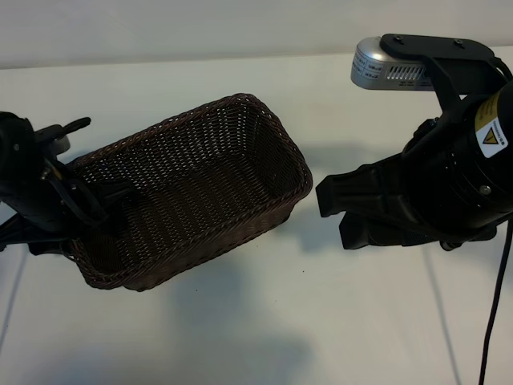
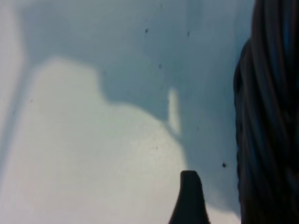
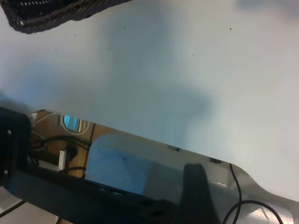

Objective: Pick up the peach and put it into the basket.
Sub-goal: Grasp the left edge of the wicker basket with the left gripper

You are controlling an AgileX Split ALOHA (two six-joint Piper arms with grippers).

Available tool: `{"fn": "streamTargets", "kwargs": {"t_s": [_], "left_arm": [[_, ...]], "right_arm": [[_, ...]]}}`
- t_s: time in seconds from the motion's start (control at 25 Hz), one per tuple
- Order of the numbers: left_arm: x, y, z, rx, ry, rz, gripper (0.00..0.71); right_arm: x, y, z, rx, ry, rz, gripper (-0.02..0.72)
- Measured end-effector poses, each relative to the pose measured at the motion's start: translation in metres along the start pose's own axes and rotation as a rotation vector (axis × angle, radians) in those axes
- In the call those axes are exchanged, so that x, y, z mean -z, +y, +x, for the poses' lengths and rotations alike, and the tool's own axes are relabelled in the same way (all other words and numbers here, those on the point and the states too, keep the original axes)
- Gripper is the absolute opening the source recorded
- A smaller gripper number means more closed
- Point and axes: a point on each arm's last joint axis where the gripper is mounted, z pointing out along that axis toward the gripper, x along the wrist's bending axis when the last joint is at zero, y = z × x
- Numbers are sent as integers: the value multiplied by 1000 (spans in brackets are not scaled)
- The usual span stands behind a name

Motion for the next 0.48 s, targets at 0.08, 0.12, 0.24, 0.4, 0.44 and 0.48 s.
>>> {"fn": "streamTargets", "kwargs": {"t_s": [0.08,0.12,0.24,0.4,0.44,0.48], "left_arm": [[-5,0,-1,6,0,6,531],[-7,0,-1,6,1,10,531],[-11,1,-1,-2,-1,15,531],[-12,1,-2,-1,-6,10,505],[-12,1,-2,-1,-6,10,481],[-12,1,-2,-1,-6,11,447]], "right_arm": [[0,0,0,0,0,0,507],[0,0,0,0,0,0,507],[0,0,0,0,0,0,507],[0,0,0,1,0,0,507],[0,0,0,1,0,0,507],[0,0,0,1,0,0,507]]}}
